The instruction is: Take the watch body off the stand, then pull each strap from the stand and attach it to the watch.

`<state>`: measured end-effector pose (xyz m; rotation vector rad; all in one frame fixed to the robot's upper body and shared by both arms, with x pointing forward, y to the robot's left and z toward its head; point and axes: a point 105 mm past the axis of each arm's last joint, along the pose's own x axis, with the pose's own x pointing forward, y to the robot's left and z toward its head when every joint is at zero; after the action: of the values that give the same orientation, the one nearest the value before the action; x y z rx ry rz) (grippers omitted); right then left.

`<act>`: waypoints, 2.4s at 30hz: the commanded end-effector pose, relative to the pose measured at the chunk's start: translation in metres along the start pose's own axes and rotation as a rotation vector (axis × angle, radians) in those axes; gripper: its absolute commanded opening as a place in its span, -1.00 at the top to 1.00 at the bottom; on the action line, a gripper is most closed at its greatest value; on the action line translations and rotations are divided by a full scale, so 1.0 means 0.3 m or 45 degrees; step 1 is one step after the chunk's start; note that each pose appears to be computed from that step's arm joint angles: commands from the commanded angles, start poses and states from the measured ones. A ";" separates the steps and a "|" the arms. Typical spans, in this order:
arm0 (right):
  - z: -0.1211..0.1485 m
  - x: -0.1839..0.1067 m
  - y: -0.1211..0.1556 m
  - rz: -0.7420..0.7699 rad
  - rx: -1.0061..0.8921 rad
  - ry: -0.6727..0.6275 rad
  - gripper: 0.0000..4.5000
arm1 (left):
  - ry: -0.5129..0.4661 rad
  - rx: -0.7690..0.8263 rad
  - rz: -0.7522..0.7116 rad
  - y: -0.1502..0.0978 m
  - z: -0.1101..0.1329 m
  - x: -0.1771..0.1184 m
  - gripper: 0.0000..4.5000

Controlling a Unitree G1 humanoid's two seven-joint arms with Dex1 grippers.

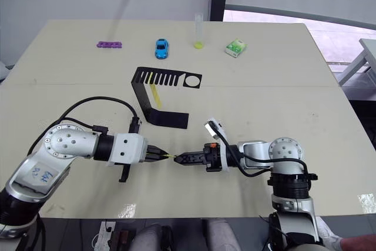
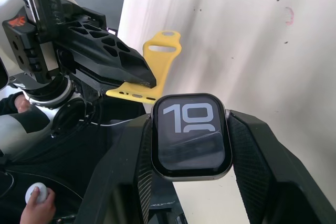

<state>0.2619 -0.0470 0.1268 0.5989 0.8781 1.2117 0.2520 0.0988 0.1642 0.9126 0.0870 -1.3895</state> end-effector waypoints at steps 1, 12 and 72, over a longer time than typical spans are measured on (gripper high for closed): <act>0.001 0.009 0.037 0.054 -0.042 0.006 0.28 | 0.007 0.093 0.003 0.006 0.037 0.008 1.00; 0.000 0.011 0.037 0.053 -0.037 0.003 0.28 | -0.010 0.122 -0.040 -0.021 0.060 0.043 1.00; -0.019 0.014 0.059 0.102 -0.044 0.049 0.28 | 0.022 0.073 0.042 -0.003 0.040 0.108 1.00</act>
<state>0.2622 -0.0532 0.1243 0.5826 0.8934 1.1849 0.2586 0.0768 0.1464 0.9711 0.1178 -1.3431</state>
